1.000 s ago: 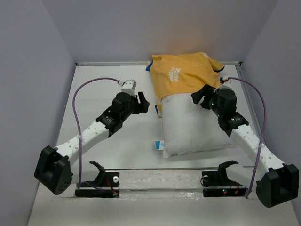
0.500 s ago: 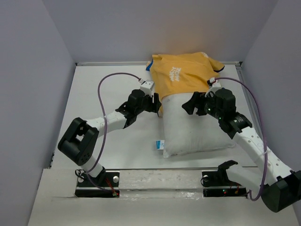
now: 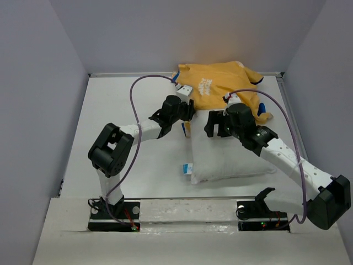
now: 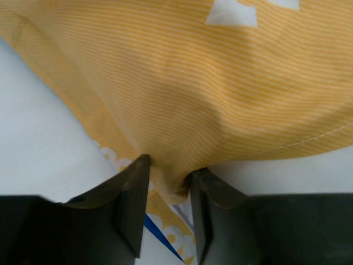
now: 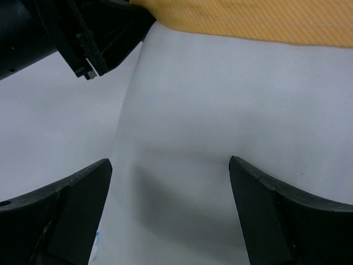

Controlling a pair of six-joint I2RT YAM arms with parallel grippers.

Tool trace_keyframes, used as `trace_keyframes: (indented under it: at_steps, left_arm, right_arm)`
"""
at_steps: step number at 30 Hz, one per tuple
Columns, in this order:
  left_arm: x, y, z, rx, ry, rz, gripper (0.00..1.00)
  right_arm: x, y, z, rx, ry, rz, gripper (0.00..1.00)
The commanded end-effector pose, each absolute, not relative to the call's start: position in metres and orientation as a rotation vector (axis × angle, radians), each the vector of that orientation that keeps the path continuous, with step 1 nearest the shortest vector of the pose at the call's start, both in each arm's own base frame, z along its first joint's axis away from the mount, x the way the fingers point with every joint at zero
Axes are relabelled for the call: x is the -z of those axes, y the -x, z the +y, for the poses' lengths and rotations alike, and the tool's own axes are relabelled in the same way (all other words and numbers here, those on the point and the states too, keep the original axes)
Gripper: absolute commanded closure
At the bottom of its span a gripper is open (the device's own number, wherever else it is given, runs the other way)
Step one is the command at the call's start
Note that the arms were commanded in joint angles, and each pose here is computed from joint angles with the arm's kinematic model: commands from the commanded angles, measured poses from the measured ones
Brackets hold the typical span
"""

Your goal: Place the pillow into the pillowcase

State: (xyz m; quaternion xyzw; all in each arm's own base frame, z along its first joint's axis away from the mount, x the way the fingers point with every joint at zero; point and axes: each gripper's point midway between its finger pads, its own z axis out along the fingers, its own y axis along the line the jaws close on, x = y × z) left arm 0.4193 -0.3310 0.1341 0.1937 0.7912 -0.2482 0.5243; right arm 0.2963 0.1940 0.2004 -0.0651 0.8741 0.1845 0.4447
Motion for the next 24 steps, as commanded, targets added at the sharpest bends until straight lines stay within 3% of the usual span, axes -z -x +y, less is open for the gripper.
trace_keyframes:
  at_steps: [1, 2, 3, 4, 9, 10, 11, 12, 13, 17, 19, 22, 24]
  left_arm:
    - [-0.167, -0.451, -0.323, 0.439, -0.392, 1.791, 0.62]
    - [-0.17, -0.454, -0.319, 0.41, -0.369, 1.787, 0.81]
    - [-0.173, -0.453, -0.318, 0.404, -0.357, 1.784, 0.82]
    - [-0.175, -0.452, -0.317, 0.405, -0.349, 1.781, 1.0]
    - [-0.201, -0.428, -0.32, 0.476, -0.331, 1.735, 1.0]
    - [-0.198, -0.421, -0.322, 0.502, -0.342, 1.741, 1.0]
    - [-0.198, -0.415, -0.324, 0.536, -0.343, 1.742, 1.0]
    - [-0.211, -0.407, -0.325, 0.596, -0.312, 1.721, 1.0]
    - [-0.204, -0.397, -0.327, 0.648, -0.323, 1.727, 1.0]
    - [-0.216, -0.367, -0.333, 0.778, -0.364, 1.718, 1.0]
    - [-0.219, -0.355, -0.33, 0.812, -0.365, 1.719, 1.0]
    - [-0.242, -0.323, -0.32, 0.908, -0.381, 1.675, 1.0]
    - [-0.252, -0.312, -0.315, 0.945, -0.378, 1.664, 1.0]
  right_arm:
    - [-0.2, -0.31, 0.177, -0.238, 0.126, 2.172, 0.06]
    - [-0.202, -0.314, 0.174, -0.174, 0.118, 2.161, 0.05]
    - [-0.194, -0.314, 0.174, -0.152, 0.135, 2.187, 0.04]
    - [-0.197, -0.319, 0.17, -0.09, 0.12, 2.174, 0.02]
    - [-0.167, -0.341, 0.178, 0.027, 0.151, 2.251, 0.02]
    - [-0.169, -0.348, 0.183, 0.023, 0.152, 2.239, 0.11]
    - [-0.168, -0.354, 0.186, 0.027, 0.14, 2.233, 0.66]
    - [-0.162, -0.361, 0.189, 0.039, 0.127, 2.226, 0.92]
    - [-0.165, -0.377, 0.189, -0.018, 0.071, 2.2, 1.0]
    - [-0.213, -0.406, 0.205, -0.357, -0.125, 2.034, 1.0]
    - [-0.288, -0.405, 0.191, -0.457, -0.243, 1.809, 1.0]
    - [-0.39, -0.388, 0.128, -0.358, -0.437, 1.494, 1.0]
    - [-0.426, -0.374, 0.107, -0.339, -0.487, 1.368, 1.0]
